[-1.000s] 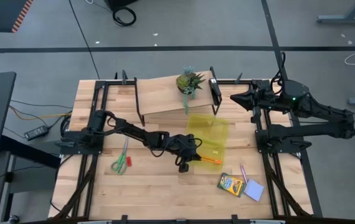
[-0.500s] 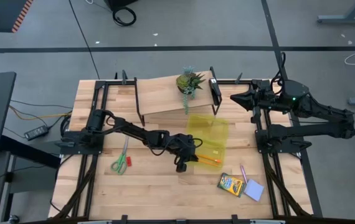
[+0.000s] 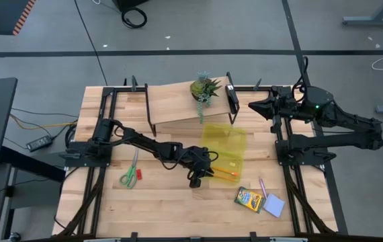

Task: Pack school essentials
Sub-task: Put the orange pencil into the yellow supply box, then put the green scissors into the yellow supply box

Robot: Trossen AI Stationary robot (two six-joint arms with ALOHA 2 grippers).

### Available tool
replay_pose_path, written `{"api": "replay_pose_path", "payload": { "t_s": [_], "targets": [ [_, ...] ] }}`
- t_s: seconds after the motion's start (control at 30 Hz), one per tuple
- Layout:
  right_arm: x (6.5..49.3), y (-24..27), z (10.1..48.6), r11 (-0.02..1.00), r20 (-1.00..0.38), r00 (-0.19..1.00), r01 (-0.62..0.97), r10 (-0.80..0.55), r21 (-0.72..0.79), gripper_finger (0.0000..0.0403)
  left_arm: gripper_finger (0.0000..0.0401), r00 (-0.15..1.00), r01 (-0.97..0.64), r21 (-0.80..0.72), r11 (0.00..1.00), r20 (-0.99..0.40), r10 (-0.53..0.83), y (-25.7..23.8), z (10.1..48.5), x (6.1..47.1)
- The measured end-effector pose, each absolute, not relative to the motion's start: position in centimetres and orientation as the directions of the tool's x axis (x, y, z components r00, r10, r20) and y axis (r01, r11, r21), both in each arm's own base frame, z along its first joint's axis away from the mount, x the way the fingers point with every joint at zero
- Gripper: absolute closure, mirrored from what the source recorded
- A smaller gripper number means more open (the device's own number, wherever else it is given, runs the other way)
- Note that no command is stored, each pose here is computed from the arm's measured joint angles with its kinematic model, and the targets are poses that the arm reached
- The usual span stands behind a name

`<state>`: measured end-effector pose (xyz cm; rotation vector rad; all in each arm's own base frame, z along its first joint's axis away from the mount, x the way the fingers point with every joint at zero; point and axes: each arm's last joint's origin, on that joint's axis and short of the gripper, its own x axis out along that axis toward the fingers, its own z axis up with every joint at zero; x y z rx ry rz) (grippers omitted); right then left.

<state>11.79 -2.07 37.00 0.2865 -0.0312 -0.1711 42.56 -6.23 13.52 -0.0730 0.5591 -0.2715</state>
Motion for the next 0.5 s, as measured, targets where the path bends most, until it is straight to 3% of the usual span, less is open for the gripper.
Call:
{"api": "replay_pose_path", "payload": {
  "t_s": [0.27, 0.5],
  "targets": [
    [11.8, -2.1, 37.0, 0.945, 0.006, 0.985, 0.163, -0.172, 0.284, 0.0380, 0.0302, 0.815, 0.223, -0.156, 0.962, -0.512, -0.272, -6.1, 13.6, 42.6],
    [11.8, -2.1, 37.0, 0.945, 0.007, 0.985, 0.163, -0.172, 0.282, 0.0380, 0.0312, 0.831, 0.167, -0.241, 0.956, -0.487, -0.268, -5.8, 17.3, 41.7]
  ]
}}
